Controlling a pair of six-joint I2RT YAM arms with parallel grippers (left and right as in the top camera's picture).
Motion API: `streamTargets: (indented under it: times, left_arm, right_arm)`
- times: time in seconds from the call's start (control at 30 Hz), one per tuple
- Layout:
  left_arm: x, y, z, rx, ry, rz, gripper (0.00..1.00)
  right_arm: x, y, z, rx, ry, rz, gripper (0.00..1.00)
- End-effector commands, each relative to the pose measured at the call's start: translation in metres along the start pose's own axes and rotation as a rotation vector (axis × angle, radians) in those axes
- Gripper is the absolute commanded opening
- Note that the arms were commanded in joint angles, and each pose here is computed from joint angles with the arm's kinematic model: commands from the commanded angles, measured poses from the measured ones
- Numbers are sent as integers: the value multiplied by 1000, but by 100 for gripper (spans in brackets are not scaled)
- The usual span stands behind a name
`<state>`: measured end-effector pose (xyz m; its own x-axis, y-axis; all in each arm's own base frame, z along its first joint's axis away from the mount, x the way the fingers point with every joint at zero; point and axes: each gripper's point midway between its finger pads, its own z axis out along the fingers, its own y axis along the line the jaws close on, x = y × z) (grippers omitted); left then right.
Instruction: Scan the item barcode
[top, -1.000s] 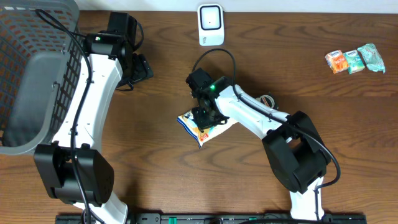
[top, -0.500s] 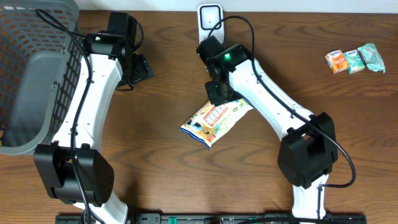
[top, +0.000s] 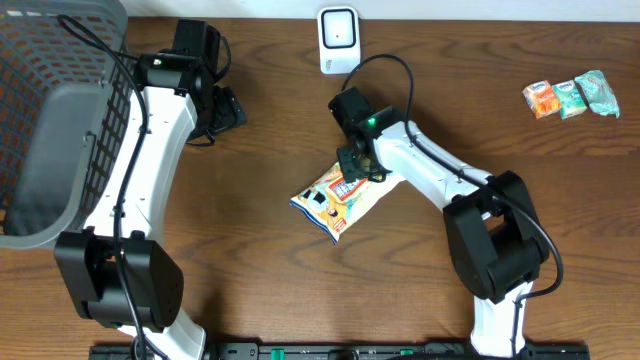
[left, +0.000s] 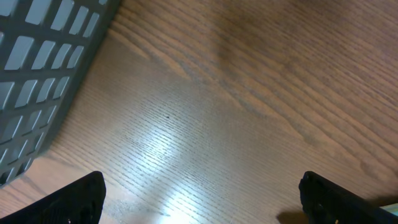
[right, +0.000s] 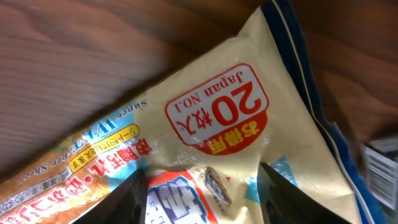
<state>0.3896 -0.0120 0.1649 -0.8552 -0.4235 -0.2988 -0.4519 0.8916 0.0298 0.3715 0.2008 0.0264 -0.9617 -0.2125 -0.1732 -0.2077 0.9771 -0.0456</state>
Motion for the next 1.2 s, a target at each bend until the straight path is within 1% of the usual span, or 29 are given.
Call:
streamTargets:
  times: [0.0, 0.07, 0.1, 0.13, 0.17, 0.23, 0.37, 0.5, 0.57, 0.67, 0.77, 0.87, 0.9, 0.97, 1.0, 1.1, 1.17]
  left_arm:
    - [-2, 3, -2, -9, -10, 13, 98]
    - [-2, 3, -2, -9, -10, 13, 98]
    - [-2, 3, -2, -9, -10, 13, 98]
    - [-2, 3, -2, -9, -10, 13, 98]
    - [-2, 3, -2, -9, -10, 13, 98]
    - [-2, 3, -2, -9, -10, 13, 98]
    - [-2, 3, -2, -9, -10, 13, 98]
    - [-2, 3, -2, -9, -10, 13, 98]
    - [-2, 3, -2, -9, -10, 13, 98]
    - [-2, 3, -2, -9, -10, 13, 98]
    - [-2, 3, -2, -9, -10, 13, 98]
    - [-2, 3, -2, -9, -10, 13, 98]
    - [-2, 3, -2, -9, -10, 13, 98]
    - [-2, 3, -2, -9, -10, 13, 98]
    - [-2, 3, -2, -9, -10, 13, 98]
    - [-2, 3, -2, -9, -10, 13, 98]
    - [-2, 3, -2, -9, -10, 13, 98]
  right_arm:
    - [-29, -35, -38, 85, -33, 71, 52]
    - [-35, -37, -66, 59, -20, 81, 52]
    - [-35, -31, -84, 17, -1, 72, 51]
    - [-34, -27, -89, -3, 8, 68, 51]
    - [-25, -12, -100, -75, 51, 57, 50]
    - [-9, 5, -102, -123, 111, 20, 47]
    - [20, 31, -83, -117, 175, -63, 47]
    - [49, 61, -46, -110, 195, -138, 49]
    - [69, 68, -25, -99, 222, -120, 49]
    - [89, 76, -5, -118, 247, -128, 49]
    - [100, 92, -3, -179, 273, -117, 52]
    - [88, 100, -19, -221, 267, -100, 53]
    - [73, 99, -37, -232, 244, -130, 53]
    - [54, 92, -54, -229, 205, -152, 54]
    - [31, 77, -69, -173, 144, -141, 56]
    - [4, 46, -84, -55, 65, -108, 59]
    - [-6, 26, -87, -12, 47, -75, 57]
